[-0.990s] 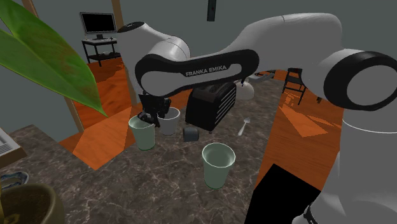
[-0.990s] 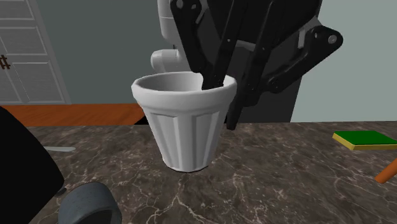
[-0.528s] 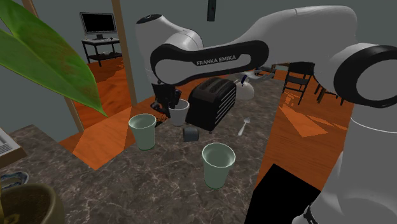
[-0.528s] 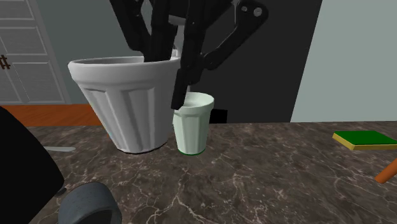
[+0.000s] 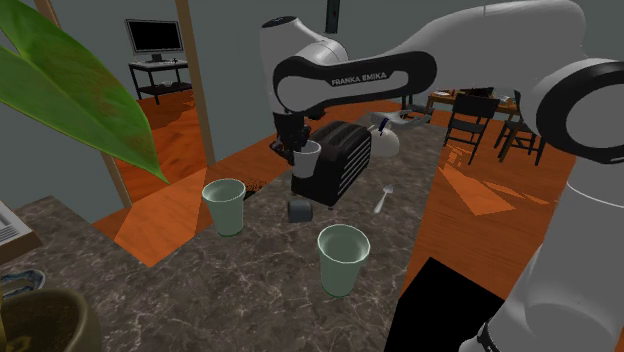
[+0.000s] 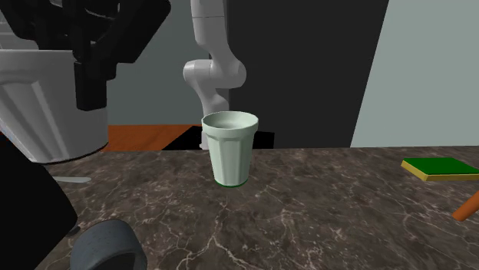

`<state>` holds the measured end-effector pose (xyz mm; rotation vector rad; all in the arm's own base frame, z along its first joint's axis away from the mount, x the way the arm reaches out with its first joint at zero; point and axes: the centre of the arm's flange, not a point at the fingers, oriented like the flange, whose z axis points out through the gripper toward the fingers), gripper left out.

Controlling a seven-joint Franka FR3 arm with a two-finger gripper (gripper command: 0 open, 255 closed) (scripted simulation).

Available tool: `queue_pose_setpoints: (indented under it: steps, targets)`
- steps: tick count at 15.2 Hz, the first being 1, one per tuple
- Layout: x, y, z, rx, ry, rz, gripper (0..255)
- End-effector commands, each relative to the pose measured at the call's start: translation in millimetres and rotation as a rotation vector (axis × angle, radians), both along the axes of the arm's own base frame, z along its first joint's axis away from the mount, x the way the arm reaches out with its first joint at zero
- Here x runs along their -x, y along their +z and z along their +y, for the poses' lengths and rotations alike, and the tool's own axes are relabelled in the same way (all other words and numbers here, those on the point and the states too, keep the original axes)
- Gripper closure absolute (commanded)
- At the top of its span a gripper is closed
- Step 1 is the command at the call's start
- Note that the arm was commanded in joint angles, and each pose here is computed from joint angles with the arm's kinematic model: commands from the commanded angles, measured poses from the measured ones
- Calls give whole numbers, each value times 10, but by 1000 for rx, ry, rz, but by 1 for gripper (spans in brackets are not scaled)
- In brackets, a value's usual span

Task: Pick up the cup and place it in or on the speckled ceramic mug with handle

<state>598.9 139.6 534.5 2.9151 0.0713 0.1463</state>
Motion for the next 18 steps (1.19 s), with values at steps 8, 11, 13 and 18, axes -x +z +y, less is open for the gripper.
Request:
queue_pose_setpoints:
  steps: [8,11,13,18]
  targets:
    - [25,-347,-194,0,2,0,255]
    - [25,-506,-194,0,2,0,255]
    - [25,-611,-194,0,2,0,255]
    - [25,-902,-194,0,2,0,255]
